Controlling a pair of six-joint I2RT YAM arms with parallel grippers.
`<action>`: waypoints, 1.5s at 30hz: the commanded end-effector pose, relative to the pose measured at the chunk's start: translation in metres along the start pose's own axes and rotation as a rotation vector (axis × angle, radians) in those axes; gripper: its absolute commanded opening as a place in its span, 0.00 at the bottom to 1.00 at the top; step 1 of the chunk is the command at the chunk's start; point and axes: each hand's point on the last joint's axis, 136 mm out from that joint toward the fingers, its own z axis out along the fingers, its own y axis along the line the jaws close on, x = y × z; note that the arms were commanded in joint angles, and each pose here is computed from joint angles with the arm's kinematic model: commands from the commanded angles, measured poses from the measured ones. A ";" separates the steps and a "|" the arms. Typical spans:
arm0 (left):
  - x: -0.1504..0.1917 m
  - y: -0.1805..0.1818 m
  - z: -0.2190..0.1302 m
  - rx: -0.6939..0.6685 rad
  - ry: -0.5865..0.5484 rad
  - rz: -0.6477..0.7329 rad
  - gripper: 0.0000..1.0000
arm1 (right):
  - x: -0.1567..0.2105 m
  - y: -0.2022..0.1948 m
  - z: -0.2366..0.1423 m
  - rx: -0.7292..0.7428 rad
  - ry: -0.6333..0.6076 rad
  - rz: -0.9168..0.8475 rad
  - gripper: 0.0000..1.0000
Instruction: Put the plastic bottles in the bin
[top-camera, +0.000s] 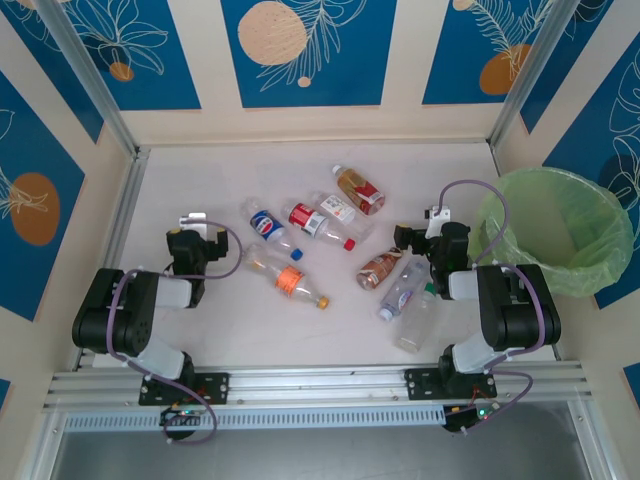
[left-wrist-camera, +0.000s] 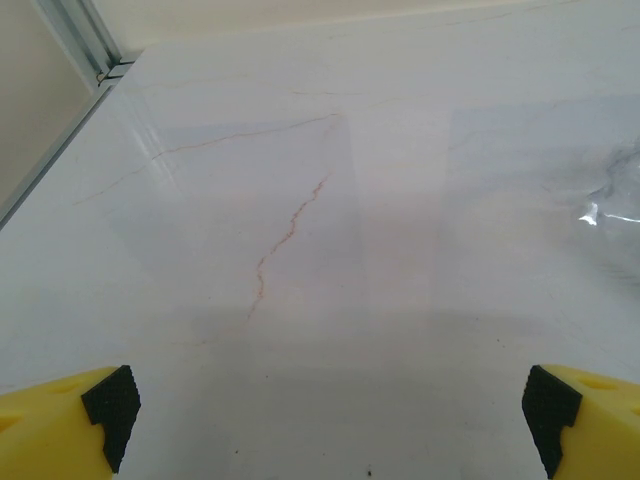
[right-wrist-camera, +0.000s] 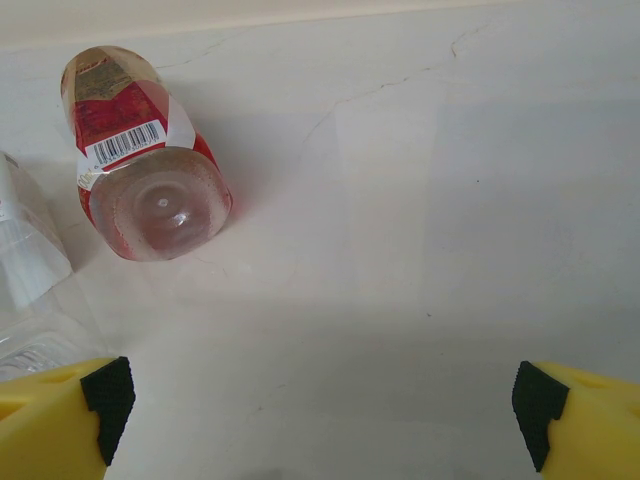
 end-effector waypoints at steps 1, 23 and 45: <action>-0.010 0.000 -0.002 -0.006 -0.038 -0.010 1.00 | -0.016 -0.001 0.001 -0.008 -0.041 -0.001 0.99; -0.076 0.038 -0.046 -0.161 0.055 -0.202 1.00 | -0.076 0.054 -0.020 -0.085 0.011 -0.051 0.99; -0.074 -0.071 -0.026 -0.042 0.596 -0.593 1.00 | -0.074 0.063 -0.037 0.049 0.202 0.341 1.00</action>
